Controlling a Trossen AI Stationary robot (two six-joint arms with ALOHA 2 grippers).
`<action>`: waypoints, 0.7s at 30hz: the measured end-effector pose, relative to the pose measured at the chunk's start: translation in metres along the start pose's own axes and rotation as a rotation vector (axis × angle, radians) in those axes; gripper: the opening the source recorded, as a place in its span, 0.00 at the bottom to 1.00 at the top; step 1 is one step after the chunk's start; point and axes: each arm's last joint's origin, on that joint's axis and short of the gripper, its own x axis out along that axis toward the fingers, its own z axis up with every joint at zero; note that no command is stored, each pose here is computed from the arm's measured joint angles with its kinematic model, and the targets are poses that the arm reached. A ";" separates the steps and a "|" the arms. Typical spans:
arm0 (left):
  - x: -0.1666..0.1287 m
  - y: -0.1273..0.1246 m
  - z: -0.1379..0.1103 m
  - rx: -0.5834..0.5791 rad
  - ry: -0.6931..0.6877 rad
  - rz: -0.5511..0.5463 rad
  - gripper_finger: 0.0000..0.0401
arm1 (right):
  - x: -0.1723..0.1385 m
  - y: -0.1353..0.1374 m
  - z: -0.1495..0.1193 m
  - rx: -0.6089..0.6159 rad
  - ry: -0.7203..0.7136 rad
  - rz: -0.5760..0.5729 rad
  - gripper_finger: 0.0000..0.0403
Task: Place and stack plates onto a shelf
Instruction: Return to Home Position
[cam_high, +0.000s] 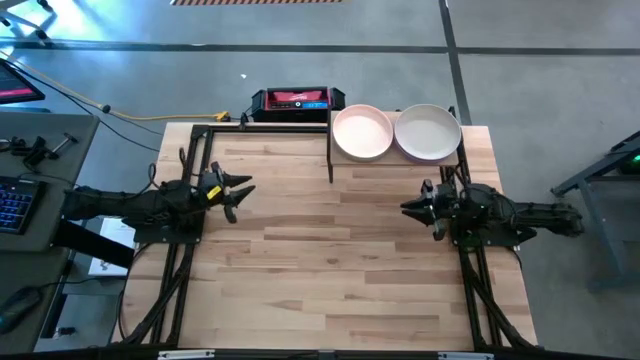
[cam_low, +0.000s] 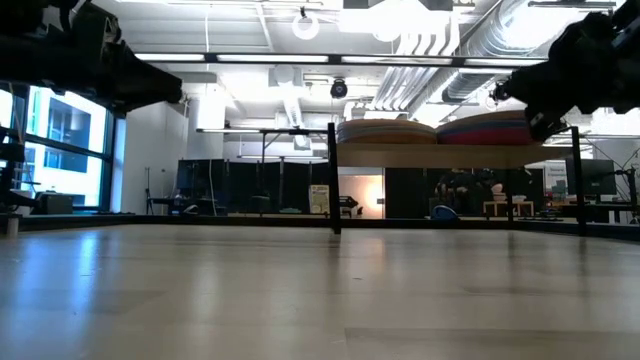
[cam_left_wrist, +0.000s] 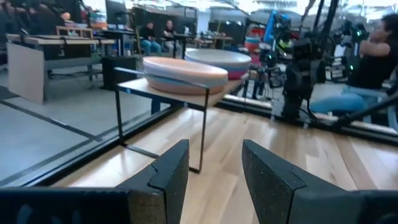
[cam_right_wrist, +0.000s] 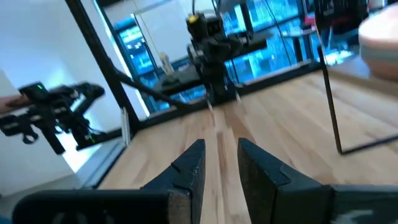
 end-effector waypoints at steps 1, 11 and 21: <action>-0.001 0.001 0.001 -0.004 -0.010 0.005 0.34 | 0.000 0.000 0.001 -0.001 -0.009 0.003 0.19; -0.009 0.008 -0.003 -0.072 -0.150 0.015 0.34 | 0.000 0.000 0.000 -0.001 -0.006 0.002 0.19; -0.012 0.009 -0.007 -0.064 -0.115 0.019 0.34 | 0.000 0.000 0.000 -0.001 -0.005 0.002 0.19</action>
